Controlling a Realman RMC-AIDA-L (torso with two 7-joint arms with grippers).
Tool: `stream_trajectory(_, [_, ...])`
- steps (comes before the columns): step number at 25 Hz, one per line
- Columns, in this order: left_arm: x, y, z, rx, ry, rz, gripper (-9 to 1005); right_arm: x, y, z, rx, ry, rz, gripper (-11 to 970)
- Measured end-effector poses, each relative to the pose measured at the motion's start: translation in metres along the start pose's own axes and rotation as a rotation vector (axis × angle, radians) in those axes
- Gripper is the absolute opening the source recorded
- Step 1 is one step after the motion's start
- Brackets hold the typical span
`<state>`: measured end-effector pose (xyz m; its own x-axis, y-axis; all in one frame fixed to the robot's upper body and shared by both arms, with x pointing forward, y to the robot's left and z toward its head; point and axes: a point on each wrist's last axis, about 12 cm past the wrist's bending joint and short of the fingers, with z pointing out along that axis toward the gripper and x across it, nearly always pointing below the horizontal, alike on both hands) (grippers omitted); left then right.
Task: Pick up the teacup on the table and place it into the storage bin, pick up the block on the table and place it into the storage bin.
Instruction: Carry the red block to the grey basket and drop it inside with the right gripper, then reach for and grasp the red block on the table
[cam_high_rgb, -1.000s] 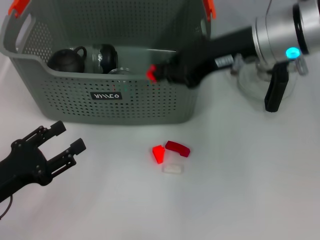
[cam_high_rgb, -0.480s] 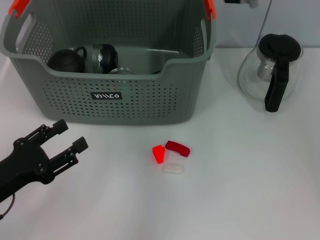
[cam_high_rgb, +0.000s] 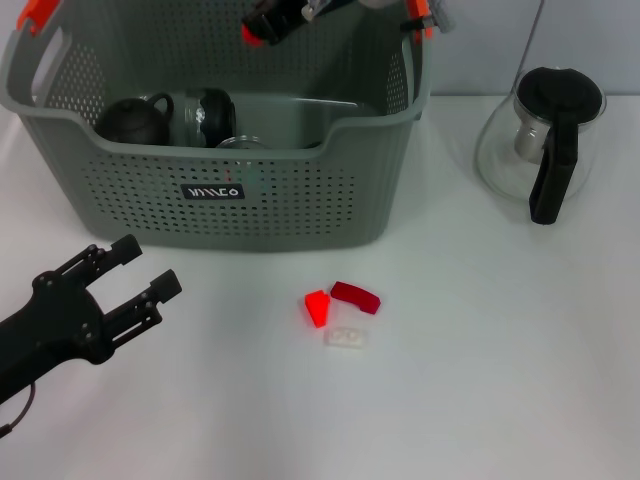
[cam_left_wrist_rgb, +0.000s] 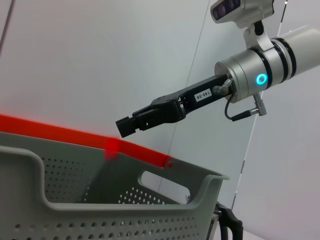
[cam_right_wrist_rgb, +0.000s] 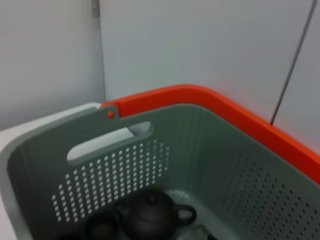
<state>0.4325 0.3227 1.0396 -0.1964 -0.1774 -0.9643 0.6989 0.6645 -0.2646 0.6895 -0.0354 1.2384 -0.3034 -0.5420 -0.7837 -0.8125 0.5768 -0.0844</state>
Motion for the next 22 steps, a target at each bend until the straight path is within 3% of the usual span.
stream_trajectory(6, [0.0, 0.0, 0.0, -0.001, -0.001, 0.0, 750, -0.001, -0.003, -0.01, 0.002, -0.025, -0.016, 265])
stream_trajectory(10, [0.0, 0.0, 0.0, 0.0, -0.001, 0.0, 751, 0.003, -0.005, -0.037, -0.044, -0.111, 0.001, 312])
stream_trajectory(12, [0.0, 0.0, 0.0, 0.0, -0.001, 0.001, 751, 0.011, -0.003, -0.051, -0.092, -0.157, -0.004, 410])
stream_trajectory(15, [0.0, 0.0, -0.001, -0.002, 0.0, 0.001, 751, 0.036, 0.0, -0.079, -0.211, -0.21, -0.065, 556])
stream_trajectory(17, [0.0, 0.001, -0.002, -0.005, 0.003, 0.003, 751, 0.054, 0.0, -0.094, -0.268, -0.186, -0.102, 588])
stream_trajectory(22, [-0.002, 0.003, -0.005, -0.013, 0.007, 0.004, 751, 0.097, 0.004, -0.132, -0.42, 0.075, -0.18, 649])
